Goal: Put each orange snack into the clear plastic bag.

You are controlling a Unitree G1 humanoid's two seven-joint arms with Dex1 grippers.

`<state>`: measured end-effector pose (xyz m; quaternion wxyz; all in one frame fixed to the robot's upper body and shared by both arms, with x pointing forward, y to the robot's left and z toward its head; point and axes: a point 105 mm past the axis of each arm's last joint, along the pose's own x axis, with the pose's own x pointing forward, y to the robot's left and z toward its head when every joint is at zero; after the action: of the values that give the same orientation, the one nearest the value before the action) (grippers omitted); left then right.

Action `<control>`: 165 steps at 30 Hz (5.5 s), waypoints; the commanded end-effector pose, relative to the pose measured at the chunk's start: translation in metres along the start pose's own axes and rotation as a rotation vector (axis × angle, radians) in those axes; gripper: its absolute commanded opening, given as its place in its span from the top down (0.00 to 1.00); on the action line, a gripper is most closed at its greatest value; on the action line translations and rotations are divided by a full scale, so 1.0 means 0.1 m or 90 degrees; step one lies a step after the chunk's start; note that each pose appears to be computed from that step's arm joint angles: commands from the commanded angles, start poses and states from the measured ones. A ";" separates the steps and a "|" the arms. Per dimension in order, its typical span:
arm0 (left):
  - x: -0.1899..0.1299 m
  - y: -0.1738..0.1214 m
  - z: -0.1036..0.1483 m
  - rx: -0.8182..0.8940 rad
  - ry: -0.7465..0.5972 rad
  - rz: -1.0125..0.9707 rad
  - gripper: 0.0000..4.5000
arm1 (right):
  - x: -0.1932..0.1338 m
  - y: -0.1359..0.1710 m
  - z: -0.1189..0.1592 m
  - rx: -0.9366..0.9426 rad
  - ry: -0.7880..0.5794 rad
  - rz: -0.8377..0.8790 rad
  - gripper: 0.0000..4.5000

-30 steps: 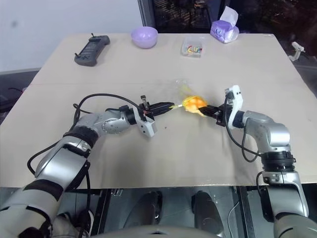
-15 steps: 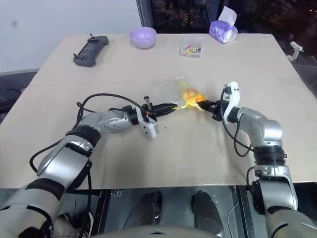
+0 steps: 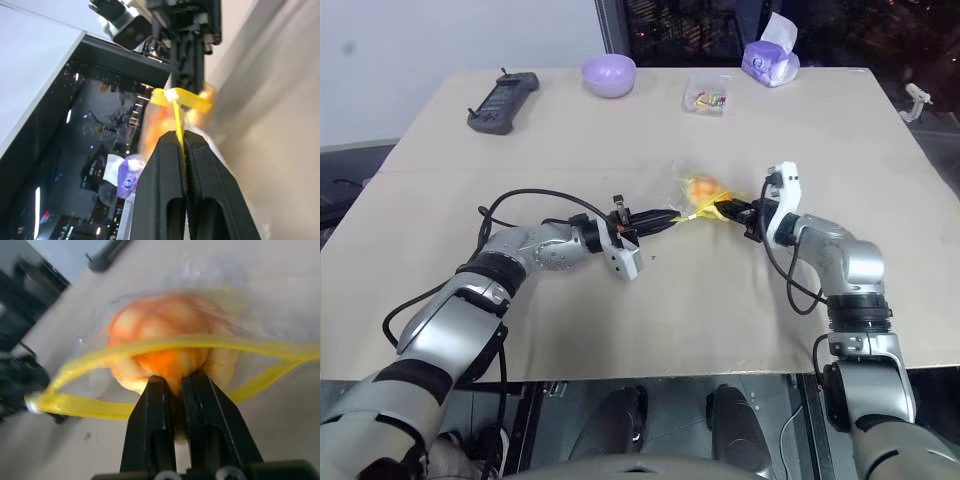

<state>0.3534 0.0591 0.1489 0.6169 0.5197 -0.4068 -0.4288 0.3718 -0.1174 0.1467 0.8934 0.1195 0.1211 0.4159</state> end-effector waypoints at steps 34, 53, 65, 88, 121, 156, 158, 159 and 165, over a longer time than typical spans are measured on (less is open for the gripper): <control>0.05 0.11 0.04 0.005 -0.020 0.027 1.00 | 0.17 0.21 0.14 -0.006 -0.040 0.030 0.43; 0.00 0.20 -0.09 -0.016 0.029 0.071 1.00 | -0.56 0.13 0.07 -0.104 0.025 0.099 0.33; 0.01 0.19 -0.09 -0.024 0.030 0.070 1.00 | -0.32 -0.49 -0.11 -0.542 0.146 -0.132 0.33; -0.01 0.20 -0.09 -0.027 0.031 0.075 1.00 | -0.07 -0.54 0.05 -0.672 0.053 -0.139 0.99; 0.03 1.09 -0.25 0.018 0.088 0.146 1.00 | -0.46 0.31 1.23 -0.790 0.069 -0.062 0.53; 0.03 1.12 -0.17 -0.095 0.067 0.102 1.00 | 0.20 0.79 1.09 -0.899 -0.070 0.043 0.53; 0.03 1.11 -0.17 -0.095 0.067 0.099 1.00 | 0.20 0.79 1.11 -0.898 -0.075 0.039 0.53; 0.03 1.11 -0.17 -0.094 0.065 0.098 1.00 | 0.21 0.79 1.11 -0.898 -0.075 0.039 0.53; 0.02 1.10 -0.16 -0.089 0.064 0.095 1.00 | 0.22 0.75 1.08 -0.898 -0.065 0.041 0.53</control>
<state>0.3856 0.0713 0.2380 0.7053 0.4708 -0.3498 -0.3981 0.3692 -0.0681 0.2564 0.7559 -0.4601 -0.1975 0.4219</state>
